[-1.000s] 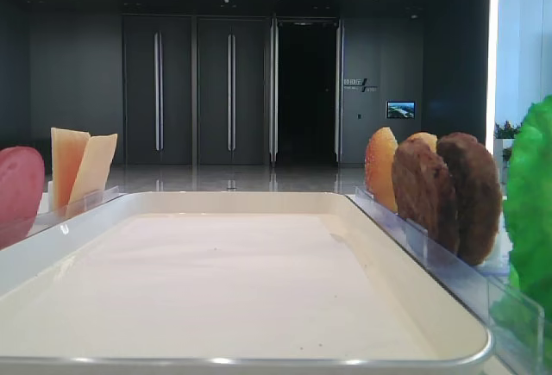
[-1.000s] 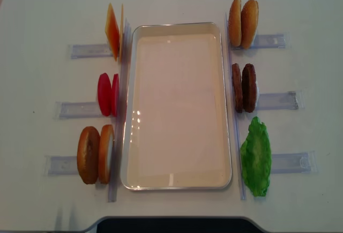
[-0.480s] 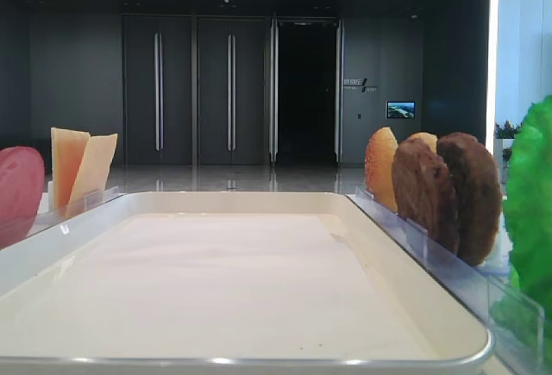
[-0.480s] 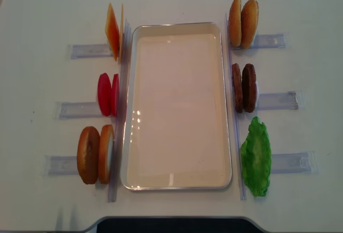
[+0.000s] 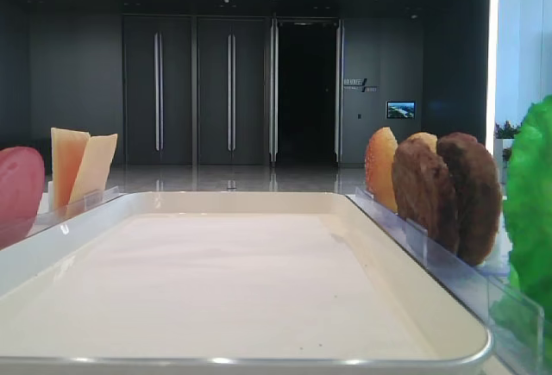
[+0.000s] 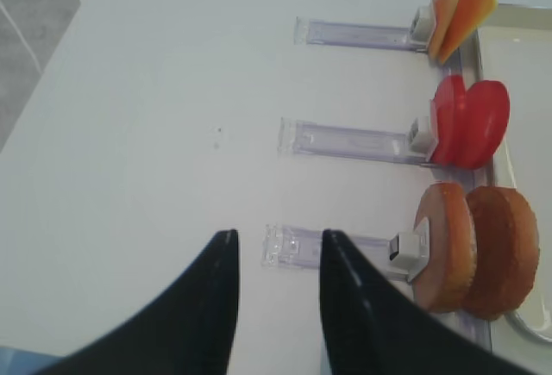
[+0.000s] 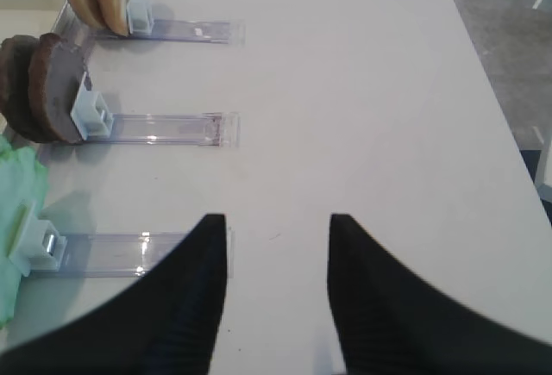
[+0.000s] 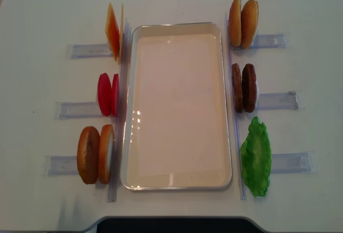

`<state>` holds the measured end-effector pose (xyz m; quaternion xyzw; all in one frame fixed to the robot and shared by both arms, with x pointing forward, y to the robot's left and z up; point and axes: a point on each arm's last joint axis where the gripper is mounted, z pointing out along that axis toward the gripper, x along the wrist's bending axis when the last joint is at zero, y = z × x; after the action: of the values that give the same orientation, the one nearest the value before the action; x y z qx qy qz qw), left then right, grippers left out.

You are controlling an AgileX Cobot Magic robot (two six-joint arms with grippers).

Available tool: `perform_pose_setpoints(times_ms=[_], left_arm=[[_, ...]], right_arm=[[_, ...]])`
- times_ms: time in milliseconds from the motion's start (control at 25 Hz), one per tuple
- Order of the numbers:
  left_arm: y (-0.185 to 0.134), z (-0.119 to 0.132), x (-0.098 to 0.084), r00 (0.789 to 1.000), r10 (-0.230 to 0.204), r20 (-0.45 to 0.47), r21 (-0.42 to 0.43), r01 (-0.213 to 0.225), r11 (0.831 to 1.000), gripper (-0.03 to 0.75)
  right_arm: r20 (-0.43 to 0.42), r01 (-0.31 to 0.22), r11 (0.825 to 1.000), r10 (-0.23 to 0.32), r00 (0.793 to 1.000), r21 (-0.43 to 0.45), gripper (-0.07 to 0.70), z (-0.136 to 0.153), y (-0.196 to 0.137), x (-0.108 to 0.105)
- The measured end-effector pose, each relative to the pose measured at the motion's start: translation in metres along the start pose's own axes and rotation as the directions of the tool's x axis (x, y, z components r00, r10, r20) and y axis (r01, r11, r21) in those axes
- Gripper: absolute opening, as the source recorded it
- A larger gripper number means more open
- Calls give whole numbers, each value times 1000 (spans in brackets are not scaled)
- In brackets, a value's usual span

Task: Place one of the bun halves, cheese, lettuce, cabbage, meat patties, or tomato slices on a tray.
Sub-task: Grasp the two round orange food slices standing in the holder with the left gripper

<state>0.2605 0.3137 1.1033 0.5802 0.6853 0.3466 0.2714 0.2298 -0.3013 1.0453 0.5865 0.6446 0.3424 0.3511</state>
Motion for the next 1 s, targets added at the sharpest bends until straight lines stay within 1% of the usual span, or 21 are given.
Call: perform_pose_setpoints(times_ms=[80, 160, 280, 400, 440, 560, 680, 720, 760, 840, 1000], left_arm=[[15, 11, -3, 1000, 4, 2, 70, -4, 998, 246], [27, 24, -6, 1000, 4, 9, 139, -5, 990, 246], [43, 47, -12, 1000, 1, 23, 247, -6, 969, 246], [55, 76, -17, 1000, 4, 26, 362, -13, 932, 246], [58, 84, -19, 1000, 7, 25, 386, -16, 922, 246], [67, 112, -22, 1000, 20, 19, 470, -27, 882, 246], [76, 135, -25, 999, 34, 14, 513, -36, 858, 264], [82, 149, -27, 999, 37, 14, 531, -39, 847, 282], [82, 149, -27, 999, 37, 14, 531, -39, 847, 282], [86, 161, -29, 999, 40, 14, 552, -41, 833, 298], [88, 174, -31, 999, 43, 14, 579, -44, 814, 322]], right_arm=[[0, 0, 1000, 0, 1000, 0, 302, 0, 0, 0], [0, 0, 1000, 0, 1000, 0, 302, 0, 0, 0], [0, 0, 1000, 0, 1000, 0, 302, 0, 0, 0], [0, 0, 1000, 0, 1000, 0, 302, 0, 0, 0], [0, 0, 1000, 0, 1000, 0, 302, 0, 0, 0], [0, 0, 1000, 0, 1000, 0, 302, 0, 0, 0], [0, 0, 1000, 0, 1000, 0, 302, 0, 0, 0], [0, 0, 1000, 0, 1000, 0, 302, 0, 0, 0], [0, 0, 1000, 0, 1000, 0, 302, 0, 0, 0], [0, 0, 1000, 0, 1000, 0, 302, 0, 0, 0], [0, 0, 1000, 0, 1000, 0, 302, 0, 0, 0]])
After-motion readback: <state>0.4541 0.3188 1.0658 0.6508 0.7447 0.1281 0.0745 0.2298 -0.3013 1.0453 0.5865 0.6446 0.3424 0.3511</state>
